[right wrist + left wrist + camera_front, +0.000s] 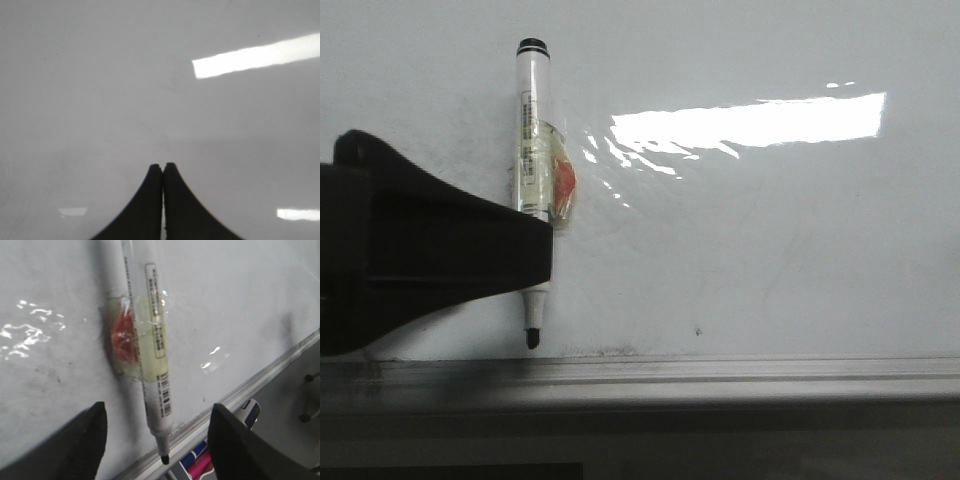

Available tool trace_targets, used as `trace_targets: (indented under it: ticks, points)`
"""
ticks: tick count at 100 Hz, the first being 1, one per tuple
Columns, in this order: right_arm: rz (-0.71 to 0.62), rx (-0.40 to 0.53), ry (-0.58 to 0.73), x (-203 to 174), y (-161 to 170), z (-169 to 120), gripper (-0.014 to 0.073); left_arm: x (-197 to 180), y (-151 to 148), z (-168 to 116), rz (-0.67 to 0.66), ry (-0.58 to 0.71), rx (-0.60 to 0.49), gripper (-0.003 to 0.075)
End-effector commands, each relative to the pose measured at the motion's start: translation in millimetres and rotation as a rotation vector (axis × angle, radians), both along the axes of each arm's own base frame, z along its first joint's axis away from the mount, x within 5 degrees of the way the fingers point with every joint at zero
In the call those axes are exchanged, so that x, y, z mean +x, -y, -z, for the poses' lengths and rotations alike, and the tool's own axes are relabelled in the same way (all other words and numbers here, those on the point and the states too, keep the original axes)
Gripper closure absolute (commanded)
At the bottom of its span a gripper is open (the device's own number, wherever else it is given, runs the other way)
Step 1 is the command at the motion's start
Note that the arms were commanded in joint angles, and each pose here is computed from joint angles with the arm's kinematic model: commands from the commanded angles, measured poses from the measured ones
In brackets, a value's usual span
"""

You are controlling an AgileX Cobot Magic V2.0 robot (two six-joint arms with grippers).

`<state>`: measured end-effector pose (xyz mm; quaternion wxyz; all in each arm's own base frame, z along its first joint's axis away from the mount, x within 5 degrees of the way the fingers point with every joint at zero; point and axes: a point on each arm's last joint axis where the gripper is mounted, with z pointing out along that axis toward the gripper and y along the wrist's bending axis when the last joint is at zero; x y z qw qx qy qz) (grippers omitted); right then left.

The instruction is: Write number 9 on whiteboard

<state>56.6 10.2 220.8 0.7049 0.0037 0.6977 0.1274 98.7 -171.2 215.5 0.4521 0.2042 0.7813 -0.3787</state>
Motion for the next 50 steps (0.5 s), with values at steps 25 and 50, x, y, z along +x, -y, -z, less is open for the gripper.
trace_targets:
  ticks: [25, 50]
  points:
    - [0.005, 0.007, 0.088, 0, 1, -17, 0.0658, 9, 15, -6, -0.022, 0.085, -0.08, 0.0311]
    - [0.005, 0.01, 0.088, 0, 1, -17, 0.0658, 17, 14, 5, -0.127, -0.003, -0.08, 0.0402]
